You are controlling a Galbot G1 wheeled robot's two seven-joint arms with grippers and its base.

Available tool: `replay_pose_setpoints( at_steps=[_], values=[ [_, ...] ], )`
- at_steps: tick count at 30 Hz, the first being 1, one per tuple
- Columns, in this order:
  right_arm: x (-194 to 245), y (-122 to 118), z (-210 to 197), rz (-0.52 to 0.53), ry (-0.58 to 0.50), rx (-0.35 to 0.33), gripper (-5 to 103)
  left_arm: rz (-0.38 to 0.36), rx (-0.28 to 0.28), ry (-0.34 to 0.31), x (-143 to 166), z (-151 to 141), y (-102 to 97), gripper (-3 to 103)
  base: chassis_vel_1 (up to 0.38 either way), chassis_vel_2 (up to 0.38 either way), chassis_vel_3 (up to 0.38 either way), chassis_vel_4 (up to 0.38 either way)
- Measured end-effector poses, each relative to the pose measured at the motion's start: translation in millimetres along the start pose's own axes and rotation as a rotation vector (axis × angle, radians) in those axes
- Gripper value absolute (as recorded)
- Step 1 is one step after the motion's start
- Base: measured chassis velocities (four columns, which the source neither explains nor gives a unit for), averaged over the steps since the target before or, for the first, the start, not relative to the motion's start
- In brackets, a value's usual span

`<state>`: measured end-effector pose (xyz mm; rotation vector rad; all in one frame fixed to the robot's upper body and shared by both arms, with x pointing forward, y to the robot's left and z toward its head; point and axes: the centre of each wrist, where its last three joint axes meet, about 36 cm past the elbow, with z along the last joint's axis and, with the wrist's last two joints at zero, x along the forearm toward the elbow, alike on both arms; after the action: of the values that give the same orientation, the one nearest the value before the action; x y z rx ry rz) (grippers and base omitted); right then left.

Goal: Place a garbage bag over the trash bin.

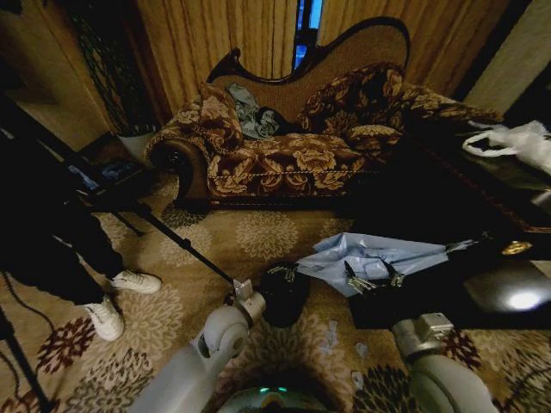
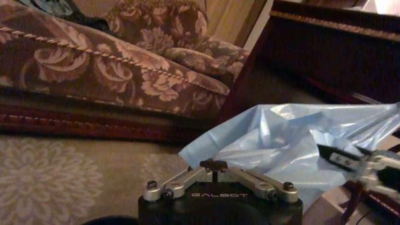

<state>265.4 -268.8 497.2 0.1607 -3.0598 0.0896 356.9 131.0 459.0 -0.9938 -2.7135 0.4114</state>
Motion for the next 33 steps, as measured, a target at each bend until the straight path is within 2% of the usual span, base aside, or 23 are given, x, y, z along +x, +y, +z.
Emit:
replay_pose_setpoints(
  at_steps=[12,33],
  values=[
    [16.0,-4.5,-18.9,0.019,-0.036,0.004,100,-0.022,0.004,0.011,-11.4,8.0,9.7,0,0.000,0.000,0.000,0.000],
    [15.6,-8.5,3.6,0.032,0.007,0.028,100,-0.002,0.024,-0.033,-9.9,-6.9,8.3,0,0.000,0.000,0.000,0.000]
  ],
)
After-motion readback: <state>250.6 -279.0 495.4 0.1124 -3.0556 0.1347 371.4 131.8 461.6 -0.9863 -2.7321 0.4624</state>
